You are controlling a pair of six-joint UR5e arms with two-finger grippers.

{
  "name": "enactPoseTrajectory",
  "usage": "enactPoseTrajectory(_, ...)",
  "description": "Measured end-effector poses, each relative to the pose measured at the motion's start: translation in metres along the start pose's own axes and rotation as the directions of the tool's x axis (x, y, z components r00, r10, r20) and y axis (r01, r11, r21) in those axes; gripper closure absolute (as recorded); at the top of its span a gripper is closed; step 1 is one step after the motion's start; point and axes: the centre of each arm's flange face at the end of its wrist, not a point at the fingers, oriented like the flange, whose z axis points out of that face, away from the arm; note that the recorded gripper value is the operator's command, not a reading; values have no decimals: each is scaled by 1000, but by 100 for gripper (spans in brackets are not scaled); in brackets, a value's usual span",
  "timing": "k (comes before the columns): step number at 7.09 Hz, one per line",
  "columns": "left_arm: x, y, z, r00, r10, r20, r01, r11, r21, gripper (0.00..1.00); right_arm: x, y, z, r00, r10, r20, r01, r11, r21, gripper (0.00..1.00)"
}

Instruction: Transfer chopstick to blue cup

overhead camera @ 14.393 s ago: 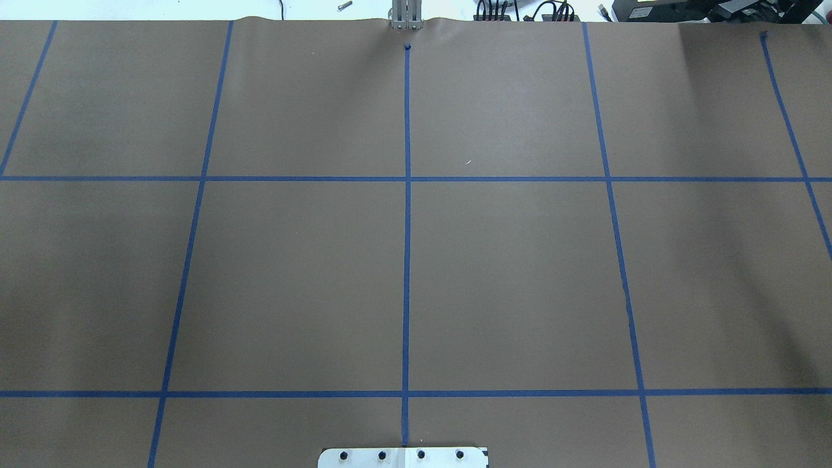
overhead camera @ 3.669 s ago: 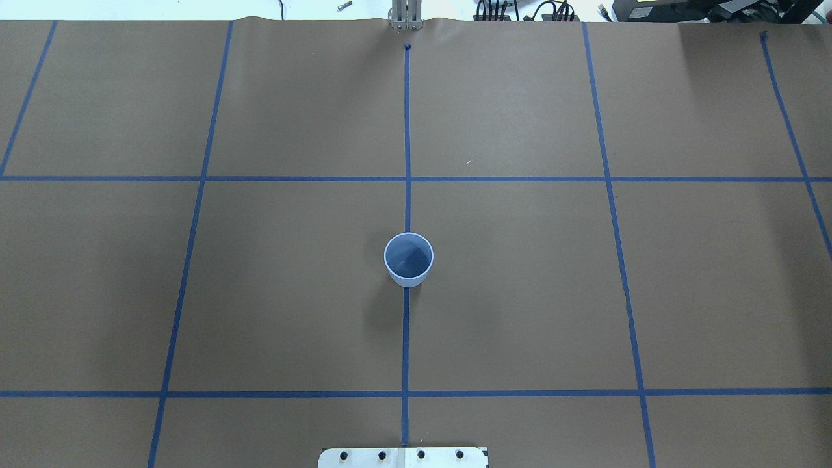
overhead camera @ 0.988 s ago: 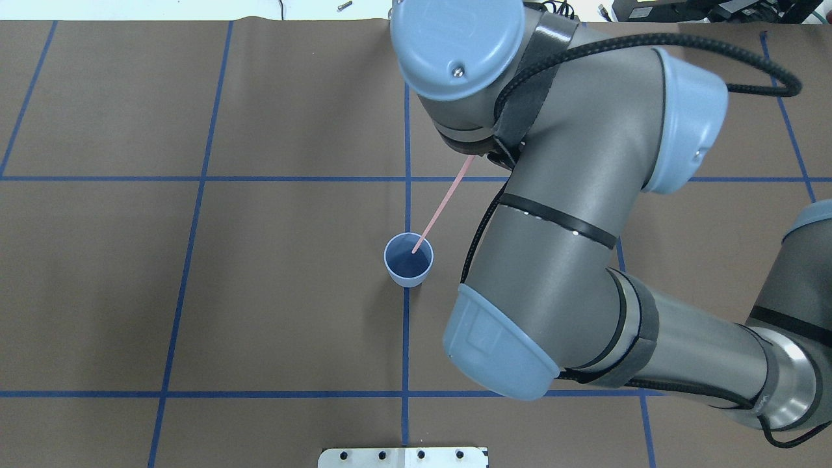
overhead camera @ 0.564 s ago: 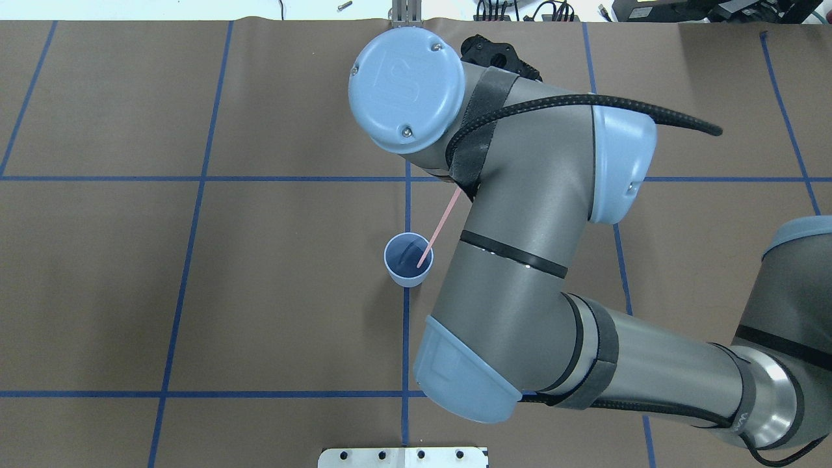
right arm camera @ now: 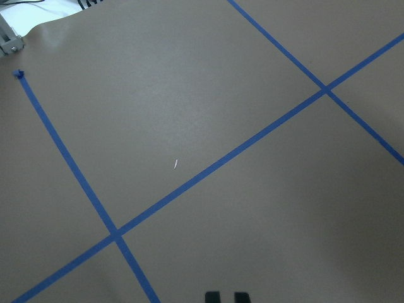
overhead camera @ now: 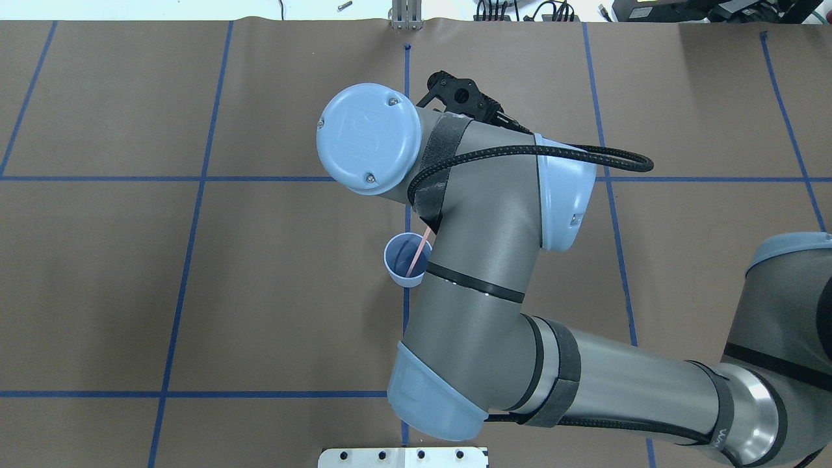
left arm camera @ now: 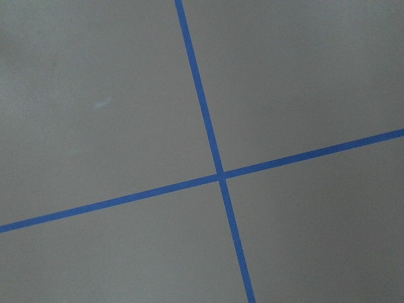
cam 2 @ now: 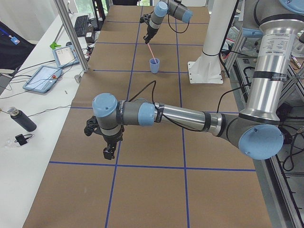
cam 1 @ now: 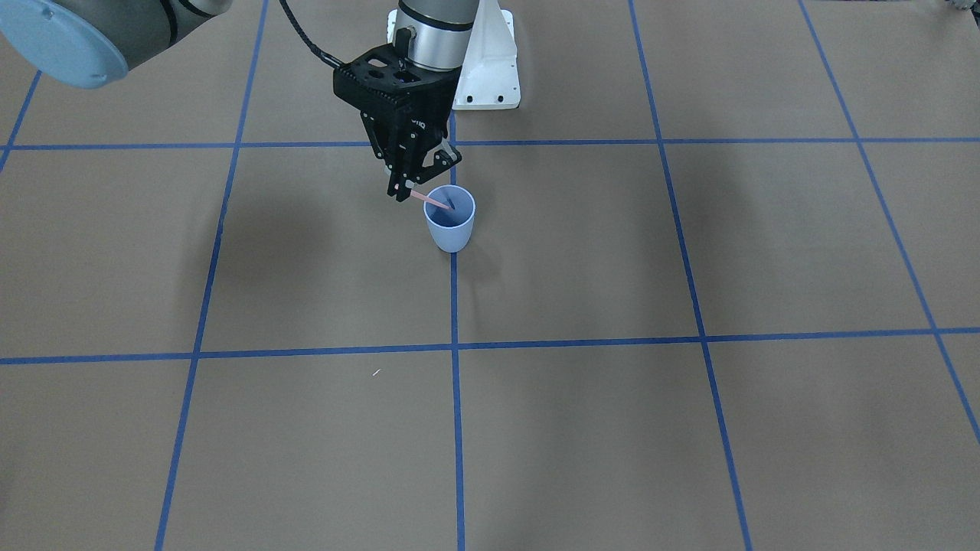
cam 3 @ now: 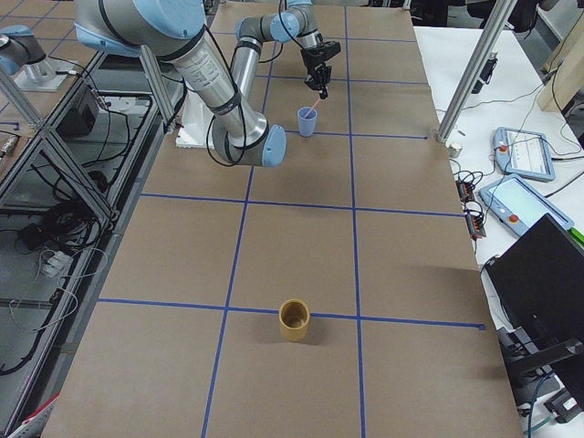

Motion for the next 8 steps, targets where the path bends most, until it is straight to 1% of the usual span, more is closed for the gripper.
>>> enactPoseTrajectory(1,0,0,0,1000,-1,0,1,1000,0,2,-1,2,2,1000,-3,2,3,1000,-2,0)
enactPoseTrajectory(3,0,0,0,1000,-2,-1,2,1000,0,2,-2,1,1,1000,-5,8,5,1000,0,0)
enactPoseTrajectory(4,0,0,1,1000,-3,-2,3,1000,-1,2,-2,-7,-6,1000,-16,23,16,1000,2,0)
enactPoseTrajectory(5,0,1,1,1000,-8,-3,8,1000,-1,2,-1,-22,-17,998,-37,44,36,999,7,0)
enactPoseTrajectory(6,0,1,1,1000,-26,-4,26,1000,-3,2,1,-48,-26,996,-65,59,65,998,4,0)
enactPoseTrajectory(7,0,1,1,999,-53,-5,53,999,-9,2,6,-89,-30,992,-109,60,111,994,-18,0)
enactPoseTrajectory(8,-1,3,3,997,-74,-6,74,997,-22,2,18,-144,-24,983,-172,62,175,983,-52,0)
